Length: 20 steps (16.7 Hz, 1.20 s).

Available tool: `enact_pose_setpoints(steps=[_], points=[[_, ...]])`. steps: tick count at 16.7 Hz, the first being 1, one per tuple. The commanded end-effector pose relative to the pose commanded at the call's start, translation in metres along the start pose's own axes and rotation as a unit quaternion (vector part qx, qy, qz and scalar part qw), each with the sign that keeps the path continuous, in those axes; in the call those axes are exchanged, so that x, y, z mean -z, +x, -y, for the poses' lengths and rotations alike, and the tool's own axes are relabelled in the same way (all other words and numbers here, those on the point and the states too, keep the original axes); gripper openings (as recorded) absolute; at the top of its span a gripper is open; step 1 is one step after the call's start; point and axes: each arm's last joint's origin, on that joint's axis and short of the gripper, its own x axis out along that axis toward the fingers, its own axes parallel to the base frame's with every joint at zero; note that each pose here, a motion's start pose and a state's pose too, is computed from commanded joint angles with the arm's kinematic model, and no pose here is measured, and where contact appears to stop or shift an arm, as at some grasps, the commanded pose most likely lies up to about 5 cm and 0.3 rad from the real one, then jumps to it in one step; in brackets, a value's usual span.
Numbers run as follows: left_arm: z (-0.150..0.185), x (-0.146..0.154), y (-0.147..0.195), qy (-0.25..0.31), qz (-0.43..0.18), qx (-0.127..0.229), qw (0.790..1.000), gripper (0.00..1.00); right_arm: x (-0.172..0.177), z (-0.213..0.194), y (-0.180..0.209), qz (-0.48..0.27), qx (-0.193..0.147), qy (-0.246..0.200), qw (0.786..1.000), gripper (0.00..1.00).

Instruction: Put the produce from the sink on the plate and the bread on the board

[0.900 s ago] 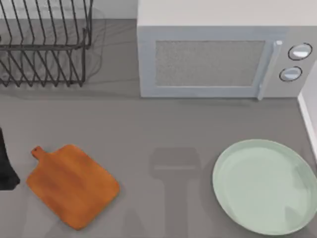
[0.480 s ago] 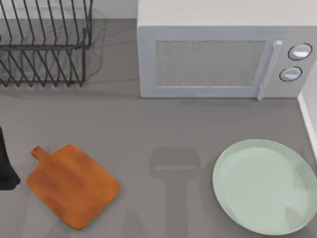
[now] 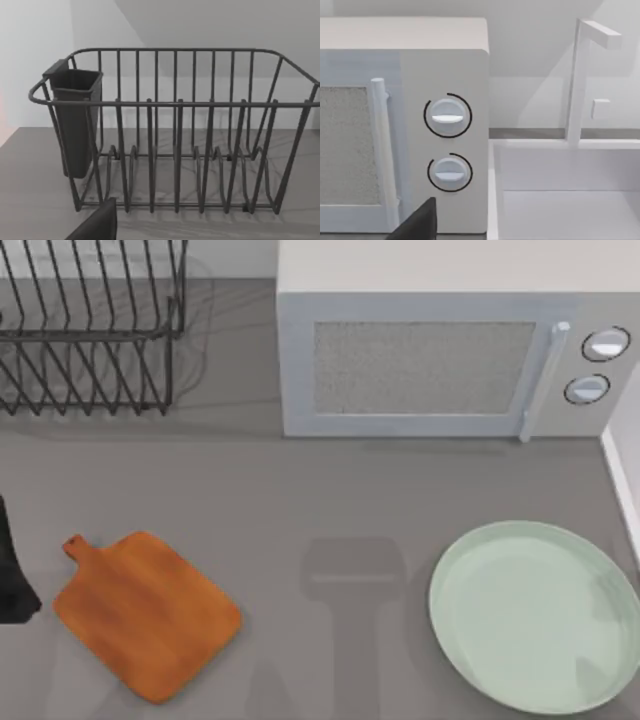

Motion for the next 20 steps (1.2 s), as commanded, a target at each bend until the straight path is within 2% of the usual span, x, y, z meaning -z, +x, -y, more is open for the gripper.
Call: enact_pose_setpoints(steps=[9, 12, 16, 20], points=[[0.000, 0.000, 0.000, 0.000, 0.000, 0.000, 1.000, 1.00, 0.000, 0.000, 0.000, 0.000, 0.000, 0.000, 1.000, 1.00], [0.000, 0.000, 0.000, 0.000, 0.000, 0.000, 1.000, 1.00, -0.010, 0.001, 0.001, -0.023, 0.007, -0.006, 1.000, 1.00], [0.000, 0.000, 0.000, 0.000, 0.000, 0.000, 1.000, 1.00, -0.041, 0.007, 0.011, -0.111, 0.026, -0.025, 0.993, 1.00], [0.000, 0.000, 0.000, 0.000, 0.000, 0.000, 1.000, 1.00, -0.075, 0.018, 0.047, -0.254, 0.045, -0.042, 0.965, 1.00]])
